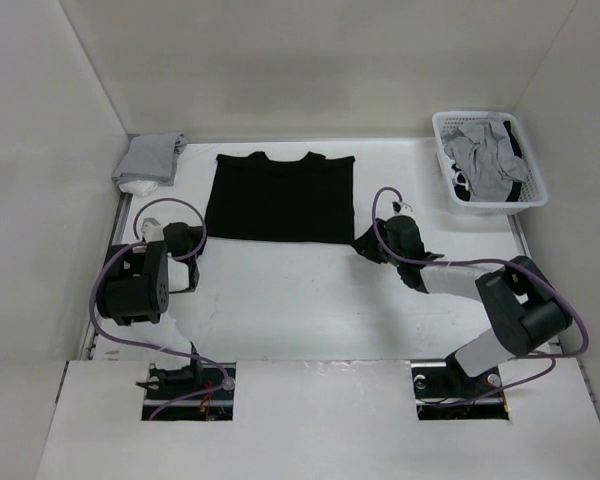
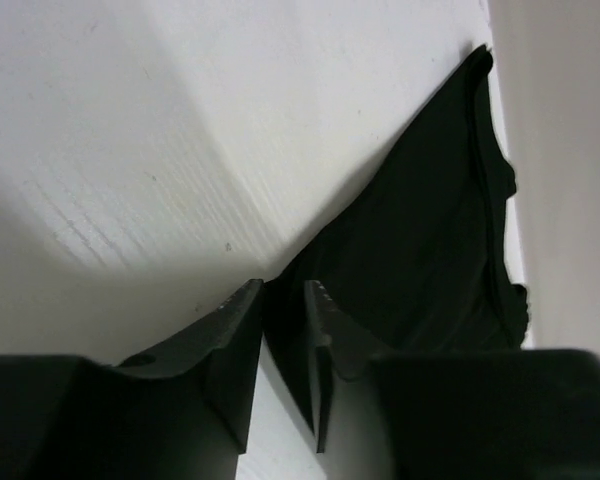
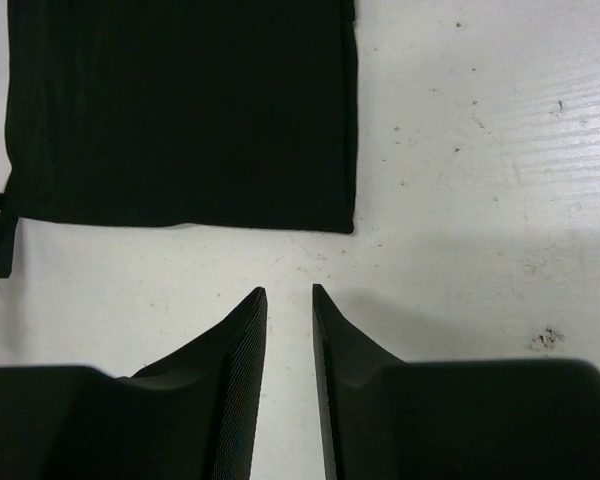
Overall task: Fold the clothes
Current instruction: Fold the tank top
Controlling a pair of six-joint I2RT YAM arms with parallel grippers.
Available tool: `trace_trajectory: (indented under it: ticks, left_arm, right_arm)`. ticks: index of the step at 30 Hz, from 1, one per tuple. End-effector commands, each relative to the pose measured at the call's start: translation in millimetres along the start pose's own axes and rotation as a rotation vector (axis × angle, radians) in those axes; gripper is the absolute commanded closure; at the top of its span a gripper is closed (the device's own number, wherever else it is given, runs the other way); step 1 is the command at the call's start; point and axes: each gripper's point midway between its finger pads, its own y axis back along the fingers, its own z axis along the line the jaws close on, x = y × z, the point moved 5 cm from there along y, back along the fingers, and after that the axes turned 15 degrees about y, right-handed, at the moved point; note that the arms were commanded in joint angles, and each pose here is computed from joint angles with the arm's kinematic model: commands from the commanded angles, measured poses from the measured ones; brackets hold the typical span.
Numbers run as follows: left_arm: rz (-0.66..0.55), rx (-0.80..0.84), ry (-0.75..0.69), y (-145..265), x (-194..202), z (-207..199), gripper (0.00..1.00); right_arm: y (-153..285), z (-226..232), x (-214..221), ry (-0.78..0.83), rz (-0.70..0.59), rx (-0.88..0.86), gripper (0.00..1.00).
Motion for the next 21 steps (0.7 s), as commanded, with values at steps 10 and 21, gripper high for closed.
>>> trace_trajectory:
  ticks: [10,21]
  left_arm:
    - [0.014,-0.038,0.050,-14,1,7,0.95]
    - [0.022,-0.031,0.048,-11,3,7,0.99]
  right_arm:
    - [-15,-14,-1,-0.122,-0.034,0.057,0.55]
    - [-46,-19,-3,-0.220,-0.005,0.078,0.68]
